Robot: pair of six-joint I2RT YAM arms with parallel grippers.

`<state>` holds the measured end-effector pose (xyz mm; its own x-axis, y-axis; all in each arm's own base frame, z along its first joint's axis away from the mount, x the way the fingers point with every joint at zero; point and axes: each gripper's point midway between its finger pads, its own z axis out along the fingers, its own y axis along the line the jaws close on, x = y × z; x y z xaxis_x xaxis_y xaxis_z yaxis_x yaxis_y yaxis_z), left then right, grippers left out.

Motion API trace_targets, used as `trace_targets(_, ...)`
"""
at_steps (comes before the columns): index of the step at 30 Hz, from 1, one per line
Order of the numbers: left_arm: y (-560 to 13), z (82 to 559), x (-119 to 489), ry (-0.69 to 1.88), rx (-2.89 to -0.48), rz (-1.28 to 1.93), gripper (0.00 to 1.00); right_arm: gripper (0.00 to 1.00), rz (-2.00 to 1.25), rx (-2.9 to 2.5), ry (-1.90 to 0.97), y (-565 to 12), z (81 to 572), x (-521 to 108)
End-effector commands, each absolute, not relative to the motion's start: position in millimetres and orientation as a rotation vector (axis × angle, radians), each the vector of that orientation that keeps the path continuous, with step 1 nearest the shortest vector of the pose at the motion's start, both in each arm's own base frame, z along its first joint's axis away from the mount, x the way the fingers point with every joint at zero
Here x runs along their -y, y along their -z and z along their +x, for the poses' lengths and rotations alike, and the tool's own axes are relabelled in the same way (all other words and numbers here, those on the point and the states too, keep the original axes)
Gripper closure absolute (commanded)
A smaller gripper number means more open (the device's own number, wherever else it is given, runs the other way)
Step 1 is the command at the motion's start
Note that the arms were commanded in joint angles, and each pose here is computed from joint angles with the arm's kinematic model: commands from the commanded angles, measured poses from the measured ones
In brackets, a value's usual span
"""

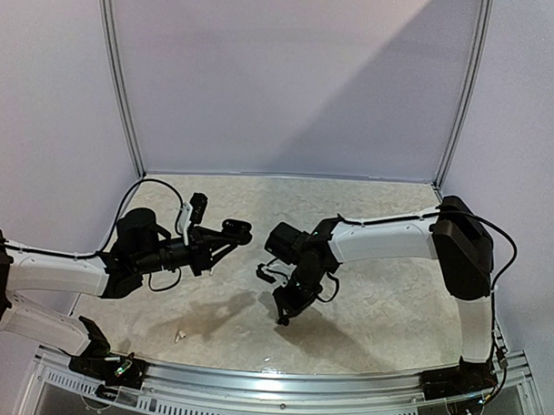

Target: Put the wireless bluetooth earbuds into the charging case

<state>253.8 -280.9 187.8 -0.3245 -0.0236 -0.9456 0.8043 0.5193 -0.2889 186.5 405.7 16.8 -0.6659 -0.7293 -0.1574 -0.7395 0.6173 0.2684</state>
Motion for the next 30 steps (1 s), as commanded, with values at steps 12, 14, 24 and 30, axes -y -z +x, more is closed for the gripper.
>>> trace_targets(12,-185.2,254.2,275.5,0.949,-1.692,0.679,1.00,0.83,-1.329,-2.839,-0.632,-15.5,147.9,-410.1)
trace_targets(14,-185.7,254.5,275.4,0.947,-1.690,0.679,1.00,0.84,-1.332,-2.853,-0.637,-13.8,143.8,-408.3)
trace_targets(24,-185.0,254.6,275.0,0.941,-1.689,0.682,1.00,0.83,-1.302,-2.899,-0.701,-14.3,131.1,-408.8)
trace_targets(30,-184.8,254.6,275.2,0.939,-1.687,0.686,1.00,0.93,-1.288,-2.915,-0.731,-14.1,126.0,-409.2)
